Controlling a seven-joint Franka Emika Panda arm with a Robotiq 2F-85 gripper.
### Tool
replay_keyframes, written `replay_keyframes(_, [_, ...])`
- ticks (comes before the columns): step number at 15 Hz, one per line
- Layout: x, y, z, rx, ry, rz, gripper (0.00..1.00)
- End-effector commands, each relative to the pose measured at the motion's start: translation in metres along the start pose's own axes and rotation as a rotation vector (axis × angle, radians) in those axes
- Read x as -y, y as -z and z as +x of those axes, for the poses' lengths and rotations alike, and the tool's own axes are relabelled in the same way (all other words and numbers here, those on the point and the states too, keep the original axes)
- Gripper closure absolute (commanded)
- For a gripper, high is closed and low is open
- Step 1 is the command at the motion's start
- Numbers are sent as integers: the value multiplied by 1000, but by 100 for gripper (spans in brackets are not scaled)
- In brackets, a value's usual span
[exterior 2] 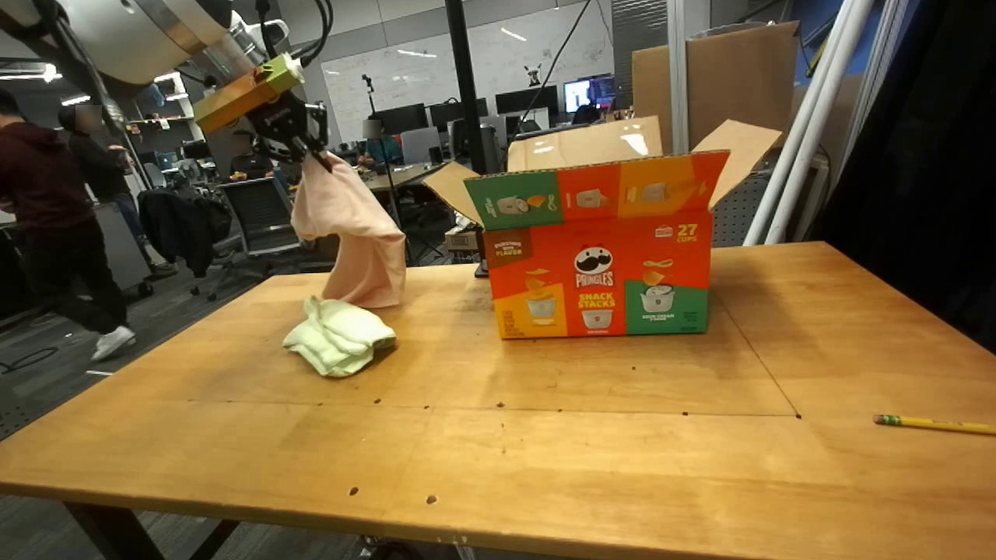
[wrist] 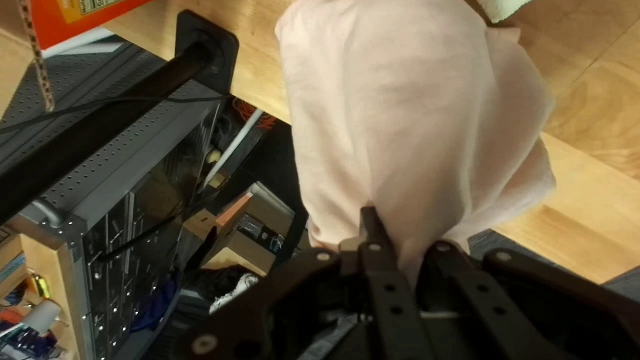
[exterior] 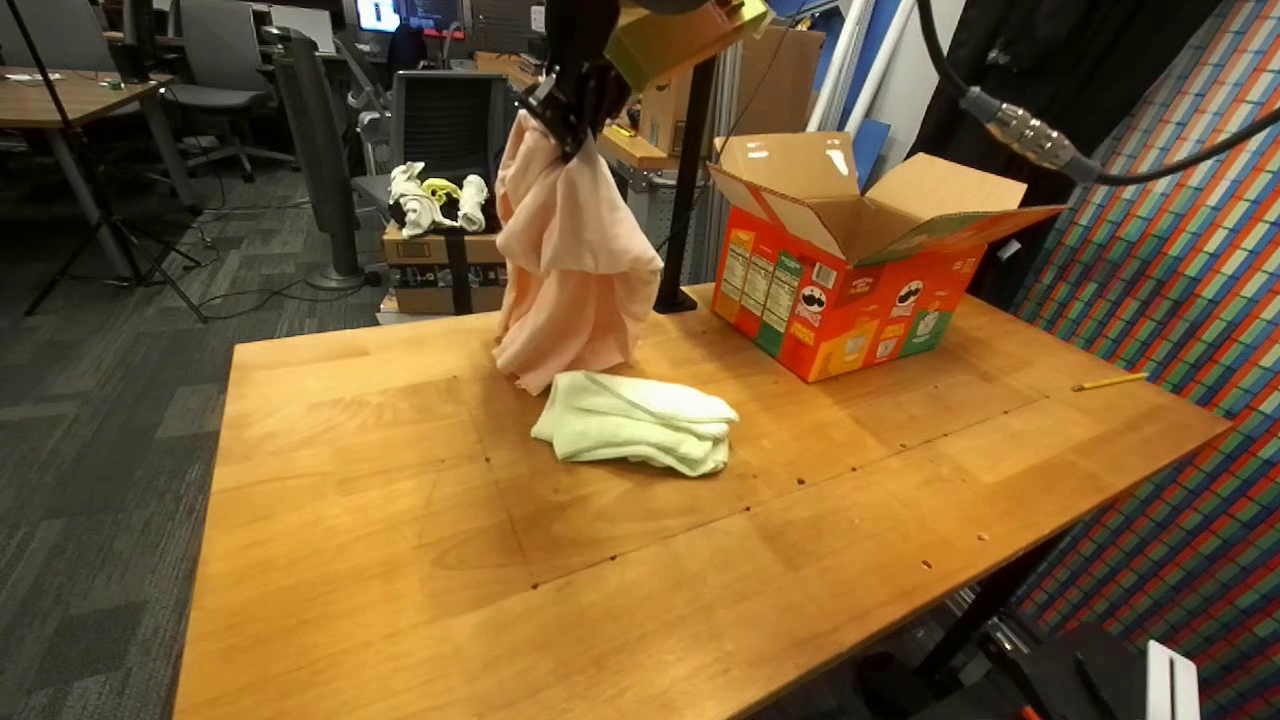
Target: Put the shirts inside the box
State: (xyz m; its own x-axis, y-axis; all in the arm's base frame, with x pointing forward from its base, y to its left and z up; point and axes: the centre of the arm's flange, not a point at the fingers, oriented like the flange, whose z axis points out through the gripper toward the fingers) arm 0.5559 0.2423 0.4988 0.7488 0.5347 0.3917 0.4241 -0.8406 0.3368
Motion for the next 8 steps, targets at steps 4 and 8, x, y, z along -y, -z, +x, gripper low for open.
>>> replay_keyframes(4, [-19,61,28,-113,-84,-62,97])
replay_keyframes(8, [-43,83,36,-154,-125,-112,97])
